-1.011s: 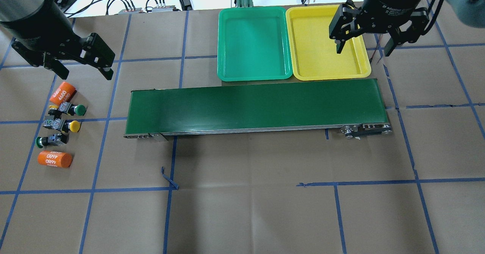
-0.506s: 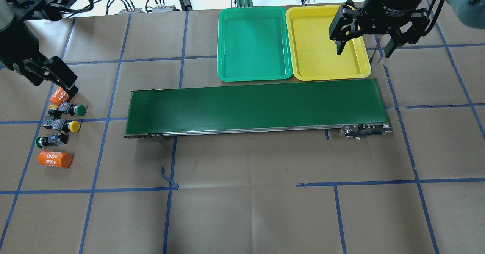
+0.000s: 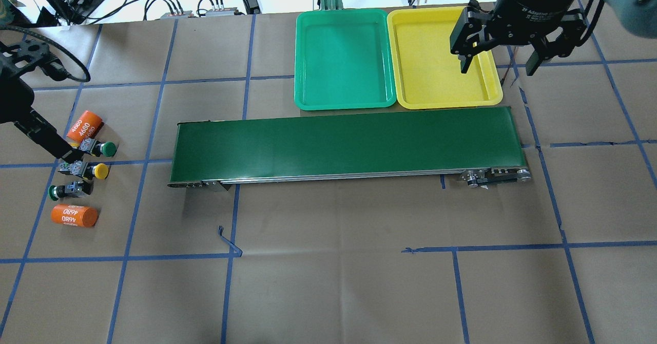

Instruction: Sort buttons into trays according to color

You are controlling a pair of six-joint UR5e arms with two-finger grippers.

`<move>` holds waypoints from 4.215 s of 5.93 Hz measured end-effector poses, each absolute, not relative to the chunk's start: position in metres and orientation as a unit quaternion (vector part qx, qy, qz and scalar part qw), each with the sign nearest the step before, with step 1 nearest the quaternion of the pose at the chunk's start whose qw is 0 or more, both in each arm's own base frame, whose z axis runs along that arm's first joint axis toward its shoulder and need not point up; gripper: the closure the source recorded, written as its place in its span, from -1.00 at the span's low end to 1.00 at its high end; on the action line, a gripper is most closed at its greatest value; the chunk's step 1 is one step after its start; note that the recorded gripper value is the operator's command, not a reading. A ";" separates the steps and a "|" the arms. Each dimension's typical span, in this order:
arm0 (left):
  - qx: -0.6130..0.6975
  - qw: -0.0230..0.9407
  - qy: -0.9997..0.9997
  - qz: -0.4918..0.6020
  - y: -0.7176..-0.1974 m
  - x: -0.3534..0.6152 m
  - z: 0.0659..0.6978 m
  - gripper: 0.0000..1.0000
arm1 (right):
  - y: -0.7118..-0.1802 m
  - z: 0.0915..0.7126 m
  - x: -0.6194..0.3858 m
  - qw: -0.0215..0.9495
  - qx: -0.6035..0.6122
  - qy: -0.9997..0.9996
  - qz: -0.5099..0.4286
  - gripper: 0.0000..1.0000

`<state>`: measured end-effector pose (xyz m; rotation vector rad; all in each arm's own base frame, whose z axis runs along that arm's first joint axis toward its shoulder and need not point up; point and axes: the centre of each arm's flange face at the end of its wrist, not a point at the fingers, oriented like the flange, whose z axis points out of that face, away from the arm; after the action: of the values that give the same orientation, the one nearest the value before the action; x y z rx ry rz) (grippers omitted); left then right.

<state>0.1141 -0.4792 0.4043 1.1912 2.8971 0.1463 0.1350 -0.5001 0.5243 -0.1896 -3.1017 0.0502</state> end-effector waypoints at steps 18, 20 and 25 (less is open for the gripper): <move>0.746 -0.047 0.664 0.025 -0.425 0.237 0.174 0.98 | -0.484 0.520 0.137 0.013 -0.009 -0.999 -0.033 -1.00; 0.738 -0.028 0.674 0.021 -0.428 0.232 0.194 1.00 | -0.484 0.520 0.137 0.014 -0.009 -0.999 -0.034 -1.00; 0.733 -0.015 0.679 0.024 -0.498 0.044 0.315 1.00 | -0.484 0.520 0.136 0.015 -0.010 -0.999 -0.035 -1.00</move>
<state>0.0441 -0.4979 0.3146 2.3259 2.1536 0.0773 0.1359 -0.4842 0.5195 -0.0308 -3.1096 -0.1082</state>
